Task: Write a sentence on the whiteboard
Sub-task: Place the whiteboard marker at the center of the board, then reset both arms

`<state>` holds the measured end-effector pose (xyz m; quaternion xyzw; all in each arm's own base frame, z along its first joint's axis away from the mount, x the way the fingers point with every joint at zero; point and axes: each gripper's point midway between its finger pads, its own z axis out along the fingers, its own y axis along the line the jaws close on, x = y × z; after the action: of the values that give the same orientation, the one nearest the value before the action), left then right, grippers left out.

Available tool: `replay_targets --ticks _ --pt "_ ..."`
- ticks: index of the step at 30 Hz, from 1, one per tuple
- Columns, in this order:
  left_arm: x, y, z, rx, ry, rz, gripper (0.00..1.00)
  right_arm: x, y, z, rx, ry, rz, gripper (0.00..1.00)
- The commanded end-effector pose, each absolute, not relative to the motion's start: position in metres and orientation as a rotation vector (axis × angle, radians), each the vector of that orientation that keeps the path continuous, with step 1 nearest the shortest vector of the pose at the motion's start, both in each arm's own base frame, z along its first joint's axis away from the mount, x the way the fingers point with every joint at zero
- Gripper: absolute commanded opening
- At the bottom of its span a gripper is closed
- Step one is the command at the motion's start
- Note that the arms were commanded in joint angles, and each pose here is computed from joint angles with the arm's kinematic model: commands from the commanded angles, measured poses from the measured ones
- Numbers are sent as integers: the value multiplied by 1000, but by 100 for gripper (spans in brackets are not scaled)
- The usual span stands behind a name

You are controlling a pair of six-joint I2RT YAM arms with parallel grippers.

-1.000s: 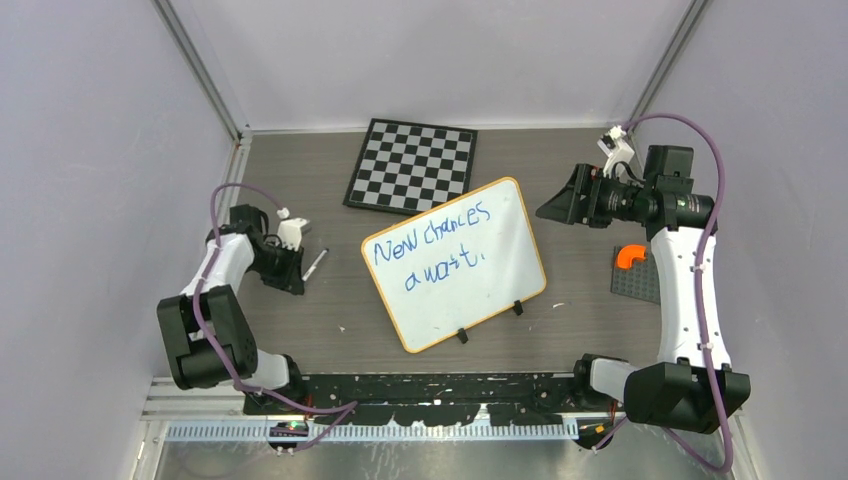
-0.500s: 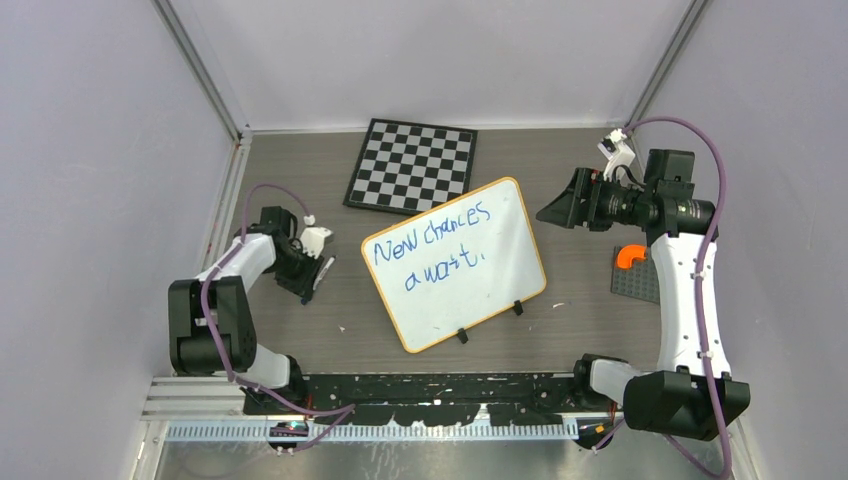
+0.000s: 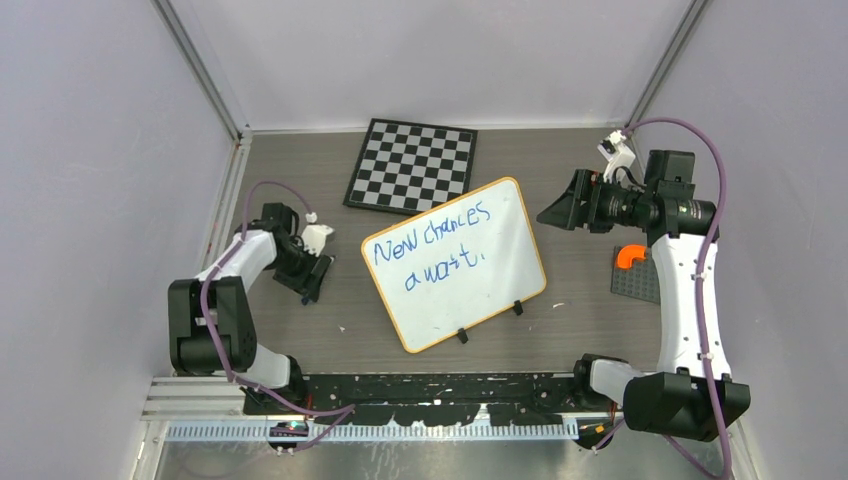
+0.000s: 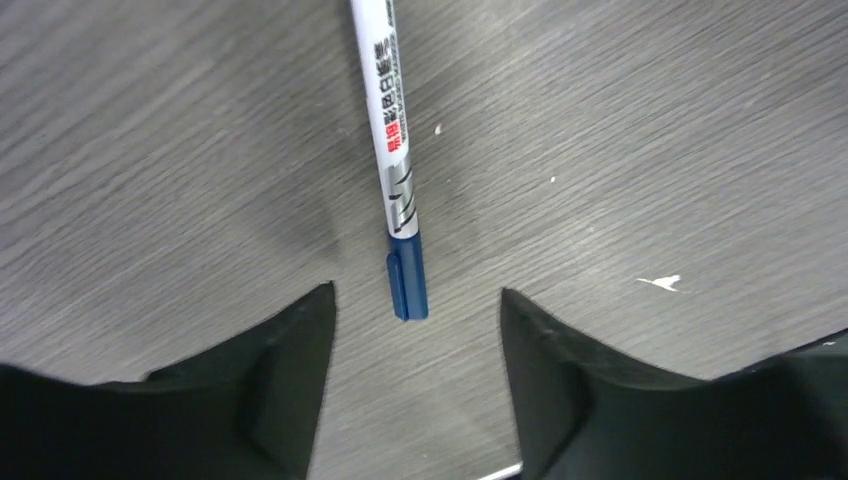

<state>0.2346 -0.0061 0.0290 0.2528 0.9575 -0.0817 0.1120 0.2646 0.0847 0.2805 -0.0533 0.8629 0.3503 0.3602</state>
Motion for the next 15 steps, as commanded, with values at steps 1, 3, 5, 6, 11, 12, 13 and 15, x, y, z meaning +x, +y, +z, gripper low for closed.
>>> replay_targets --ticks 1,3,5,6,11,12,13,15 --pt "261 -19 83 727 2675 -287 74 268 75 303 -202 2163 782 86" --pt "269 -25 108 725 2631 -313 88 273 70 307 -210 2167 746 86" --pt "280 -28 137 701 2584 -317 96 280 61 316 -203 2158 694 86" --pt "285 -30 150 692 2560 -324 99 285 56 319 -196 2154 675 86" --pt "313 -31 221 572 2404 -396 100 304 23 333 -157 2131 589 86" --pt "319 -27 235 530 2373 -391 100 307 15 334 -147 2130 570 86" --pt "326 -22 247 479 2344 -386 100 310 6 334 -129 2131 552 86" --pt "337 -10 272 387 2291 -385 100 315 -11 332 -96 2132 532 86"
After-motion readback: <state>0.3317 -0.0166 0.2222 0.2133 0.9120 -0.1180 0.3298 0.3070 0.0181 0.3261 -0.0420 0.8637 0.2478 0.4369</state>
